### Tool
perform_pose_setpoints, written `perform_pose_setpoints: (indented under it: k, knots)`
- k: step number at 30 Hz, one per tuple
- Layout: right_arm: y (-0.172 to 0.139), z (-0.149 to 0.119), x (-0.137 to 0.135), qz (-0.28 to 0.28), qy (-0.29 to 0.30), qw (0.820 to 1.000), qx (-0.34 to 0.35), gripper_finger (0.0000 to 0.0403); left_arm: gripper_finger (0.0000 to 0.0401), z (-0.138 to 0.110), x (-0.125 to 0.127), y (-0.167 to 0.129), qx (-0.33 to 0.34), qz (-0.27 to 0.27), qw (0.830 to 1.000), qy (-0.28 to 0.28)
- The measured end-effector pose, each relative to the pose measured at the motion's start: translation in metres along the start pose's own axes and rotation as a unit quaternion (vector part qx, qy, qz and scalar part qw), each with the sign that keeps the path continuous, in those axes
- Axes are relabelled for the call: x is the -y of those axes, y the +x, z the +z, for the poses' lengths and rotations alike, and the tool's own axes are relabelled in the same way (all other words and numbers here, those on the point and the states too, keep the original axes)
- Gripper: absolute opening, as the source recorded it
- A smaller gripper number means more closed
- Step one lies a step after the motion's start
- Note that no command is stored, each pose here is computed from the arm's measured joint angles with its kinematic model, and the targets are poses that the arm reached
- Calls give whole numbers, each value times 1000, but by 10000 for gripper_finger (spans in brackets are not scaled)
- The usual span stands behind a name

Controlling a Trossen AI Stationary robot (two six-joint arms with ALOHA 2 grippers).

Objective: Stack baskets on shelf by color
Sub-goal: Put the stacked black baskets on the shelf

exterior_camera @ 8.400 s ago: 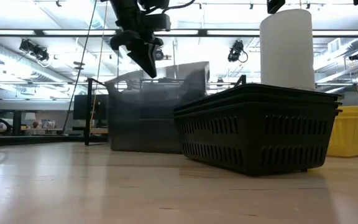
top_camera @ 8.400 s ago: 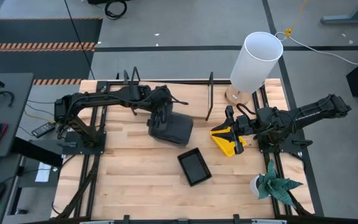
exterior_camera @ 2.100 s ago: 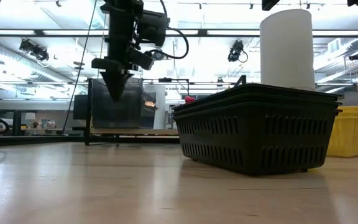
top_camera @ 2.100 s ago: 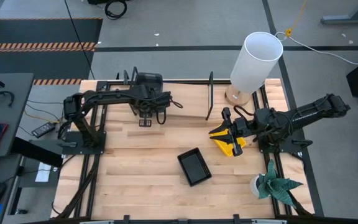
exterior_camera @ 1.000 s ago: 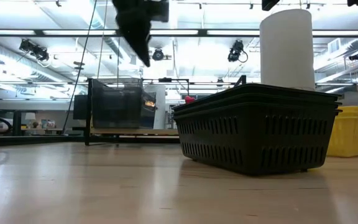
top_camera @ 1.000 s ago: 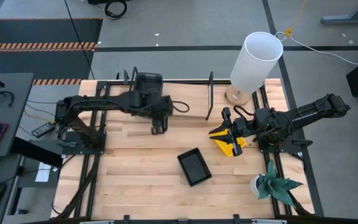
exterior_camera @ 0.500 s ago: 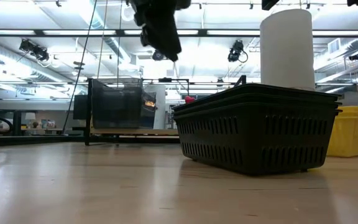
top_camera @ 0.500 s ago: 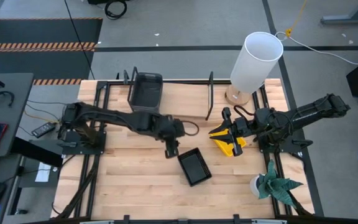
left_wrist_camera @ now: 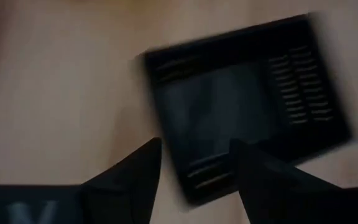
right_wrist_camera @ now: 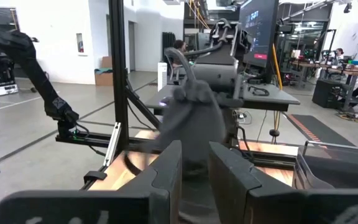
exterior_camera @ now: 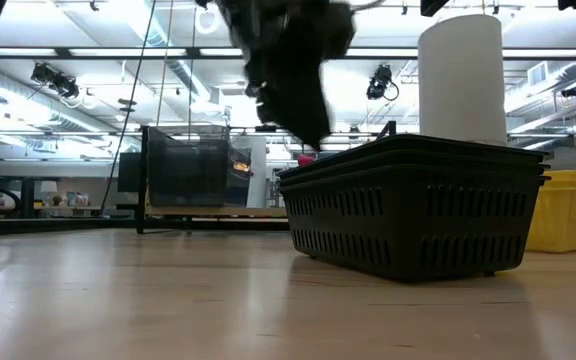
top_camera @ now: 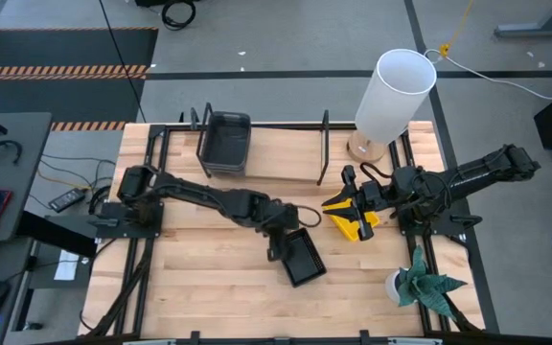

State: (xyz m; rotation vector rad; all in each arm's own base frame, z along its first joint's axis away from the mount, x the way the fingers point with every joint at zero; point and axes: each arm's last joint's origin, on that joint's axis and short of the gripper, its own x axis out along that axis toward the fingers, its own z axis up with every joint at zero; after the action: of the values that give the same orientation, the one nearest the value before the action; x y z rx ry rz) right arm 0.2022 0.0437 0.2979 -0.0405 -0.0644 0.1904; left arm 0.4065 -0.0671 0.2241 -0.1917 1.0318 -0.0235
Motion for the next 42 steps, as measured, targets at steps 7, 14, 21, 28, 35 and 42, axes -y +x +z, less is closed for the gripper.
perform_pose_setpoints:
  k: [7,14,21,28,35,42]
  knots:
    - [0,0,0,0,0,1000,0,83,197,2,20,0,44,-2,996,81]
    - [0,0,0,0,0,1000,1,83,170,0,24,19,39,-14,995,87]
    - [0,0,0,0,0,1000,2,83,152,-11,23,41,-4,-5,995,96]
    - [0,0,0,0,0,1000,2,83,143,-17,11,42,-46,40,991,116]
    - [0,0,0,0,0,1000,3,83,142,-23,-15,38,-109,143,968,176]
    - [0,0,0,0,1,1000,2,83,142,-28,-43,28,-172,236,936,197]
